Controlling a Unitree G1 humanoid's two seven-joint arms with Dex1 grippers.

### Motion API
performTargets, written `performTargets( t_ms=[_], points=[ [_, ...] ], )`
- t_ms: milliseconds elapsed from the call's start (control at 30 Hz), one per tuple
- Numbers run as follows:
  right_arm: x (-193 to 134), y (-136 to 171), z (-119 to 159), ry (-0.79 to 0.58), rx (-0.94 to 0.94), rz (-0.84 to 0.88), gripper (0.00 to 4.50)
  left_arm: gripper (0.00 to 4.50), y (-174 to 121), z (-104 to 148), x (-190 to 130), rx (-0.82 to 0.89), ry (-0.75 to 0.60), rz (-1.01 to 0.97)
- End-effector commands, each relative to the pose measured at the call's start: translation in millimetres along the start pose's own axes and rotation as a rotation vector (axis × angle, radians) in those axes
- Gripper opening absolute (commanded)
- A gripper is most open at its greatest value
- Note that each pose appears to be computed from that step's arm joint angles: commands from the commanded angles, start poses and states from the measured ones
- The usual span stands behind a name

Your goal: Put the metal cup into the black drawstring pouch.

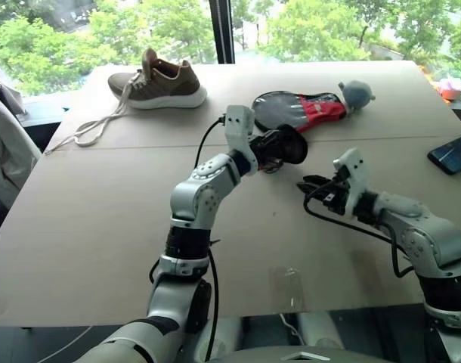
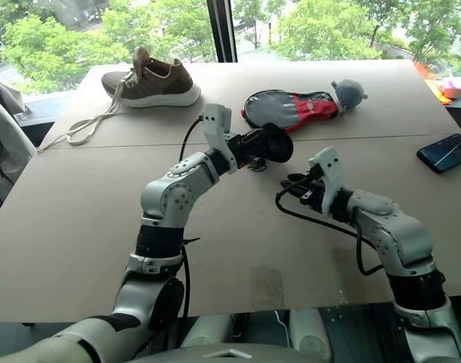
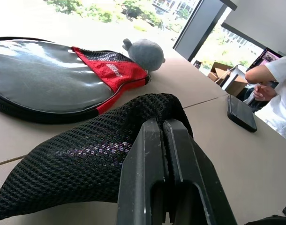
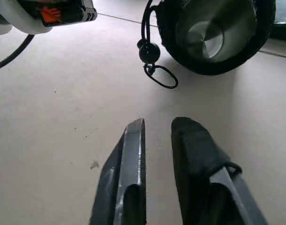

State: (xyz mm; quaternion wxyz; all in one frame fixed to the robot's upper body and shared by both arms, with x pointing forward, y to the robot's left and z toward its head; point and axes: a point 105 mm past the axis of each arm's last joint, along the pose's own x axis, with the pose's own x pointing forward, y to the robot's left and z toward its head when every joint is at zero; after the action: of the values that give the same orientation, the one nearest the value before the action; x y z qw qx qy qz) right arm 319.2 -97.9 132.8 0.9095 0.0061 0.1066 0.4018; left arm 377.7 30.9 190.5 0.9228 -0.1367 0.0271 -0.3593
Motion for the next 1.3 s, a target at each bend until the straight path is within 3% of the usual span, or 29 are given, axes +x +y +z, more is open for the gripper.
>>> performTargets(
  t_ms=[33, 267, 367, 500, 633, 867, 1033, 1167, 1300],
  points=[
    [8.5, -7.9, 9.1, -0.044, -0.066, -0.035, 1.56, 0.00, -8.1, 15.9, -0.6, 0.023, -0.050, -0.028],
    [25.2, -9.7, 4.4, -0.055, -0.102, -0.001, 1.56, 0.00, -16.0, 13.3, -6.2, 0.037, -0.028, -0.096],
    [12.2, -11.2, -1.4, -0.036, -0.102, 0.009, 1.61, 0.68, -32.3, 17.9, -14.1, -0.011, -0.053, -0.214],
    [1.8, -7.3, -6.6, -0.018, -0.100, 0.017, 1.61, 2.52, -48.2, 10.3, -18.5, 0.043, -0.002, -0.287],
    [-2.1, 6.1, -11.5, 0.011, -0.118, 0.054, 1.61, 3.85, -52.5, 2.1, -43.4, 0.081, 0.080, -0.398],
    [-7.2, 46.9, -9.5, 0.059, -0.191, 0.214, 1.61, 3.85, -8.8, -12.1, -110.9, 0.212, 0.274, -0.399],
    [19.9, 49.1, 13.5, -0.006, -0.274, 0.209, 1.61, 3.85, 33.8, -26.9, -153.1, 0.323, 0.399, -0.284],
    [48.3, 41.5, 22.0, -0.038, -0.253, 0.169, 1.61, 3.85, 47.5, -21.4, -158.8, 0.388, 0.373, -0.221],
    [60.4, 14.9, 6.3, 0.036, -0.189, 0.054, 1.61, 3.85, 41.3, -9.2, -156.1, 0.386, 0.302, -0.217]
  ],
)
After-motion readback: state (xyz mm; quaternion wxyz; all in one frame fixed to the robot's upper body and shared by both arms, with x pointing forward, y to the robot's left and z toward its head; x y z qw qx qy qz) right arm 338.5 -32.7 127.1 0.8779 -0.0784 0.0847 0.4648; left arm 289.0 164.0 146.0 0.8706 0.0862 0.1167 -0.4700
